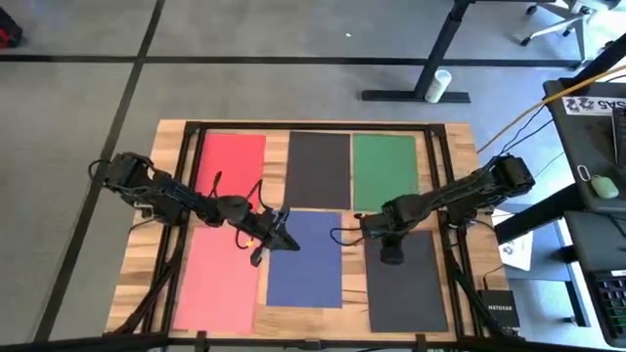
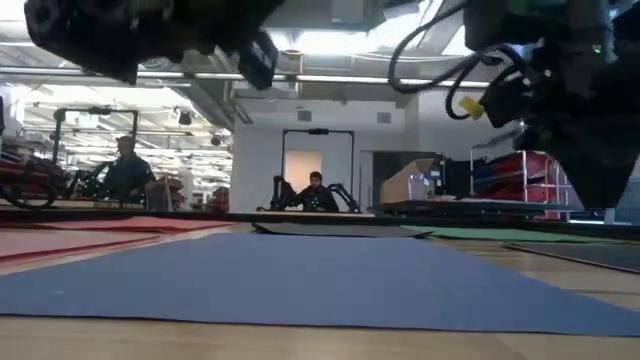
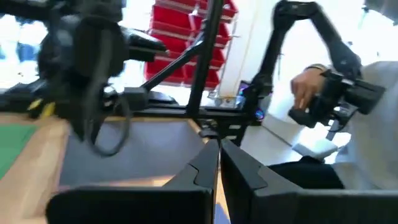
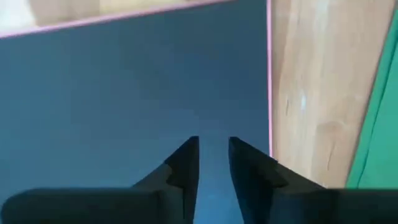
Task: Organize paper
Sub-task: Stack the black paper on the stacked black paper
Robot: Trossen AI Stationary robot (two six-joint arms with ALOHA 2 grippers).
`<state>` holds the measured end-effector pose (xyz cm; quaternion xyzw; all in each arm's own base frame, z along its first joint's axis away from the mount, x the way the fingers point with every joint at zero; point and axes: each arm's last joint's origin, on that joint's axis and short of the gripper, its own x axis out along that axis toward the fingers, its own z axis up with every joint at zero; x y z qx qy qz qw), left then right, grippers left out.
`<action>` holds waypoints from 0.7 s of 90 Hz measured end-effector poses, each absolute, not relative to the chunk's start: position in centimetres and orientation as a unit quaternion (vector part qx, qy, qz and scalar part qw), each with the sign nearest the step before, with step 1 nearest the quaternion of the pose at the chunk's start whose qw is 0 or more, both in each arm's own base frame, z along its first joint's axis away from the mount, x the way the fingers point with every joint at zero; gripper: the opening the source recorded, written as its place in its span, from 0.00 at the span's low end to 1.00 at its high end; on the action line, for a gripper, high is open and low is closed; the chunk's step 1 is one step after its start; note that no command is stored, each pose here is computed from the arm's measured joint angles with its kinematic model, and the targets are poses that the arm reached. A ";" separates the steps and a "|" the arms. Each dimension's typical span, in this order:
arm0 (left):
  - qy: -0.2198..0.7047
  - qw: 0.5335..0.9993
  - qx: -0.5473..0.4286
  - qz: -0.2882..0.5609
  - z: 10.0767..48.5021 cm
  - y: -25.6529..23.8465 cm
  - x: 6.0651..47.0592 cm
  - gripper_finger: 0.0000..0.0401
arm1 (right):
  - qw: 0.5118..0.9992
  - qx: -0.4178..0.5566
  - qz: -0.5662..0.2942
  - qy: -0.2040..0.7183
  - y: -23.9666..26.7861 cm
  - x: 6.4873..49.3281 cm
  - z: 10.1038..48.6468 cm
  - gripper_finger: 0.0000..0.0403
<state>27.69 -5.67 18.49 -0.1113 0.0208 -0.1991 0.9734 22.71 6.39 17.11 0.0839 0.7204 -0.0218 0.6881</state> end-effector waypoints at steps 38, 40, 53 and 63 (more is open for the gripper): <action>0.054 0.972 -0.137 -0.185 16.9 -5.8 26.5 0.00 | 0.755 0.074 -0.053 0.649 6.0 22.8 14.0 0.37; 0.054 0.972 -0.137 -0.185 16.9 -5.8 26.5 0.00 | 0.759 0.070 -0.058 0.645 6.0 22.8 14.0 0.37; 0.055 0.971 -0.137 -0.189 16.9 -6.0 26.5 0.00 | 0.775 0.053 -0.065 0.626 5.9 23.2 14.1 0.36; 0.056 0.972 -0.129 -0.189 16.8 -6.0 26.5 0.00 | 0.786 0.054 -0.060 0.613 6.0 23.5 14.1 0.36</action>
